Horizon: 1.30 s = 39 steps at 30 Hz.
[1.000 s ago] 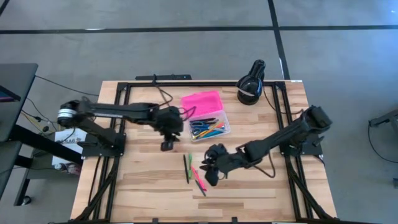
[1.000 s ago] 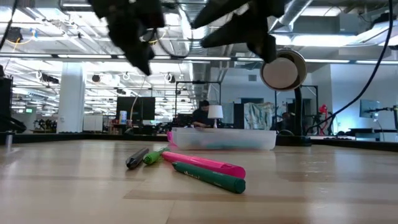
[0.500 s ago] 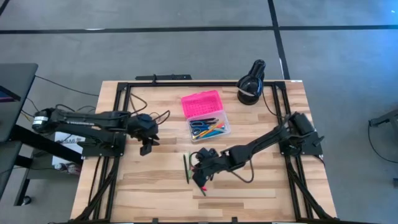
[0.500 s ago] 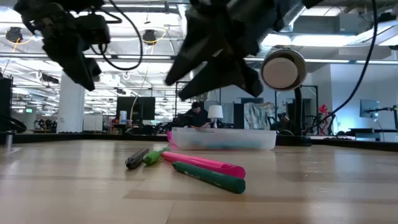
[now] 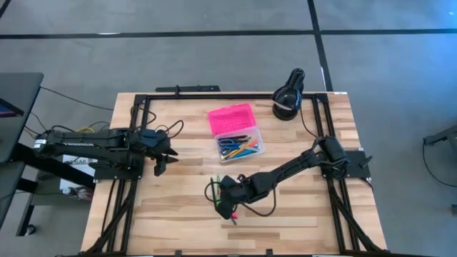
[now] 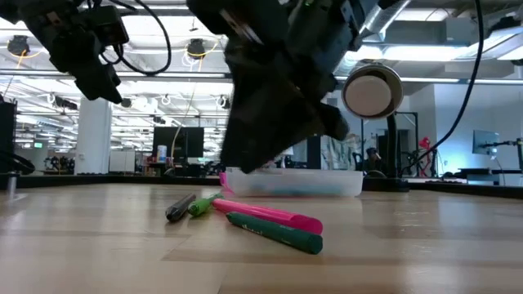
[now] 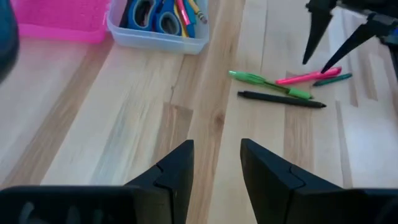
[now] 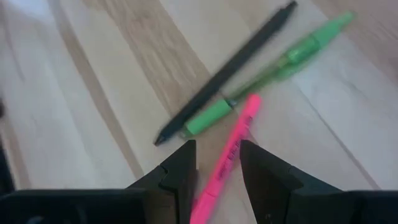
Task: Pick & place school supplies into a supply box
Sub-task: Put the pink pen into the pink supply box
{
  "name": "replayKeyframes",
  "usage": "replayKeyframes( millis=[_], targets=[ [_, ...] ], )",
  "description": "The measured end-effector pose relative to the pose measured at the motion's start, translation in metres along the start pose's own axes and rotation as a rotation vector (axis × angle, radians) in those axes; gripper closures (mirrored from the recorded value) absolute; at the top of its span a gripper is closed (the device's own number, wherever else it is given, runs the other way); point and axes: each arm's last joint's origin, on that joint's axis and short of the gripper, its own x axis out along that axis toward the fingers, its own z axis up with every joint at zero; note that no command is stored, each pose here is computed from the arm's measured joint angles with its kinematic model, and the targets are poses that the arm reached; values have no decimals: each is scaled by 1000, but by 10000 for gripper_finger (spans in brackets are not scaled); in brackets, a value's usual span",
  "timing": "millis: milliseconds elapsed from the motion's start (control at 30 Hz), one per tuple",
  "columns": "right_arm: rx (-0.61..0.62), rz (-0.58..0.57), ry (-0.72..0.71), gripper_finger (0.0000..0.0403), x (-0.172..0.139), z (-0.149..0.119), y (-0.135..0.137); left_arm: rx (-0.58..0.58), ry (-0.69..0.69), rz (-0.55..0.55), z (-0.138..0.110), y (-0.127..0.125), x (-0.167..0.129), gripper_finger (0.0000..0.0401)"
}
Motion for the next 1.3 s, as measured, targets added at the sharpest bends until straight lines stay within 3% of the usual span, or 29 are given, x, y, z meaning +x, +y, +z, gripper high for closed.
replayKeyframes(
  millis=[433, 667, 1300],
  targets=[
    [-28, -32, 21, 286, 0, -2, -4, 1, -9, 2, 1, 0, 0, 276],
    [-47, 7, 57, 286, 22, -8, -3, 1, -5, 3, 0, 0, 0, 276],
    [-58, -136, 154, 292, 20, -17, -18, 14, -11, 27, 0, 1, 0, 276]
  ],
)
